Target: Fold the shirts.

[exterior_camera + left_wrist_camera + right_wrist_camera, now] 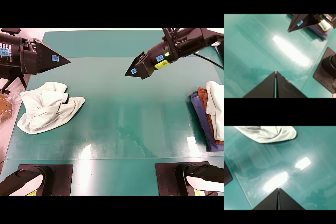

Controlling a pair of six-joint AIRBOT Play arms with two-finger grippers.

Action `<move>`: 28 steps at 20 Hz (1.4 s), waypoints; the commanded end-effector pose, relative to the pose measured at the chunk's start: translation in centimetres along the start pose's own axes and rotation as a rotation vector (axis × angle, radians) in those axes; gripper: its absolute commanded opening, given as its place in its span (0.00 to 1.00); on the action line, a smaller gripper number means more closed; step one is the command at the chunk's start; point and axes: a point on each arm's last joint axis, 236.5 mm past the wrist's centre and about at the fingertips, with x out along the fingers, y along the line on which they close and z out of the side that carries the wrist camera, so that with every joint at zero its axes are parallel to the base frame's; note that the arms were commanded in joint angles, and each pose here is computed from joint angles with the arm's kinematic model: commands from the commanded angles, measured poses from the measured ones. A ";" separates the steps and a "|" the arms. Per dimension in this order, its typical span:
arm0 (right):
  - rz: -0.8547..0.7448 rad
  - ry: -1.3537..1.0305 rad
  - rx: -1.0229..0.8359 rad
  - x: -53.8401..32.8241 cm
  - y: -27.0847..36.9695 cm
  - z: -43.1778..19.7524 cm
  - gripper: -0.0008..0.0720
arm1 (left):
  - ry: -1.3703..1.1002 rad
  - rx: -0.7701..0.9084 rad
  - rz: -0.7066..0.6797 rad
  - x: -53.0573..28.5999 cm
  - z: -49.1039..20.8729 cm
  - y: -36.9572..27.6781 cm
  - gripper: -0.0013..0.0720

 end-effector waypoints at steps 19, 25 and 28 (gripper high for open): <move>-0.001 -0.010 0.000 0.0 0.0 0.3 0.03 | -0.179 -0.004 0.051 -0.5 4.2 1.2 0.05; -0.010 -0.005 0.055 -0.2 -0.5 0.0 0.10 | -0.052 -0.215 0.240 -0.8 0.6 5.8 0.05; -0.038 -0.018 0.123 -1.1 -2.4 0.0 0.54 | 0.248 -0.324 0.907 -9.5 -8.2 17.4 0.45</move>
